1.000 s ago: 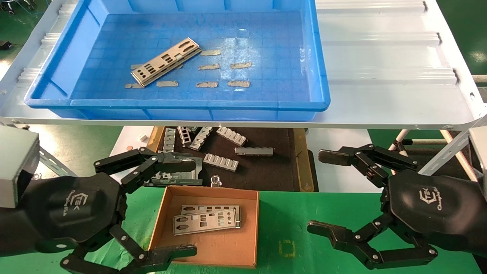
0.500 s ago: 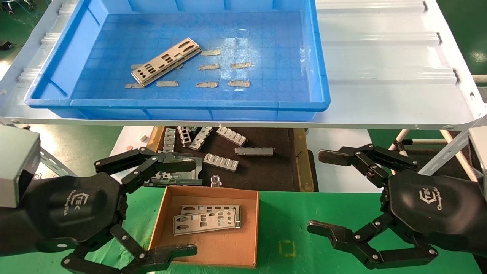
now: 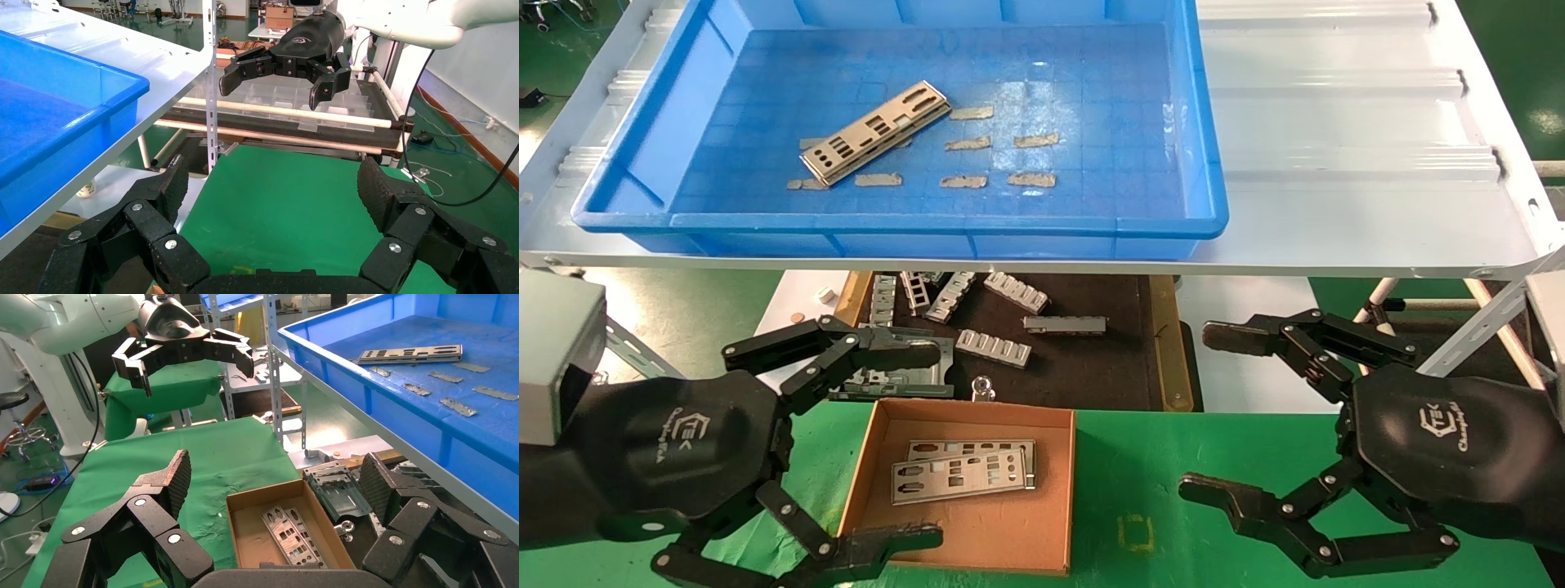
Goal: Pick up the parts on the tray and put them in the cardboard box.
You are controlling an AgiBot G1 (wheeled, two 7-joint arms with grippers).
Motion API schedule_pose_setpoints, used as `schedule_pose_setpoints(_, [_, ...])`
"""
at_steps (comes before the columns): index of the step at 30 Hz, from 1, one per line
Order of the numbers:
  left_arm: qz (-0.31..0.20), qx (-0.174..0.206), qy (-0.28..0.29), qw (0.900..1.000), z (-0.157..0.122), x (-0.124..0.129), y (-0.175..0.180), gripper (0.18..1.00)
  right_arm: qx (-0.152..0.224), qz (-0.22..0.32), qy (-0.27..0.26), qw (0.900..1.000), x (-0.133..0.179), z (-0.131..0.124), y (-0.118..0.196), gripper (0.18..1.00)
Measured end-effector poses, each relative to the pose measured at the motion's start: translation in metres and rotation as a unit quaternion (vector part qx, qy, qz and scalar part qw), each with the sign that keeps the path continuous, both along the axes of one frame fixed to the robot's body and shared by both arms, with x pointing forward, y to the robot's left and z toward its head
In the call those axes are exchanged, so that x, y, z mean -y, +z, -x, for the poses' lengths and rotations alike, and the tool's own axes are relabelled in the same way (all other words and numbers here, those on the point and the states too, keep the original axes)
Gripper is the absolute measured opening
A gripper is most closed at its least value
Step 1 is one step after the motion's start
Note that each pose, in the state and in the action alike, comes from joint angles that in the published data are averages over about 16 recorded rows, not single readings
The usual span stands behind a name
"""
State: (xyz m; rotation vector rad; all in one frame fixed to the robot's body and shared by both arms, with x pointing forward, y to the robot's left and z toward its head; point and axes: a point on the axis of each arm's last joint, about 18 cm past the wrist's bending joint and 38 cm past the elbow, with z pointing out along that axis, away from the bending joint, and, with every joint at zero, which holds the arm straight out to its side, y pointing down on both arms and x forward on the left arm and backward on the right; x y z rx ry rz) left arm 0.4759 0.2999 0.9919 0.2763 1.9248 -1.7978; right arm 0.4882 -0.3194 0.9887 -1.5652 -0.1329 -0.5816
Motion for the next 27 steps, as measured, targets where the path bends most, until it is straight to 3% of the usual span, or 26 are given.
schedule_pose_setpoints(27, [0.000, 0.000, 0.000, 1.0000, 0.0000, 0.0000, 0.0000, 1.001, 0.000, 0.000, 0.000, 1.000, 0.0000, 0.0000, 0.0000, 1.001])
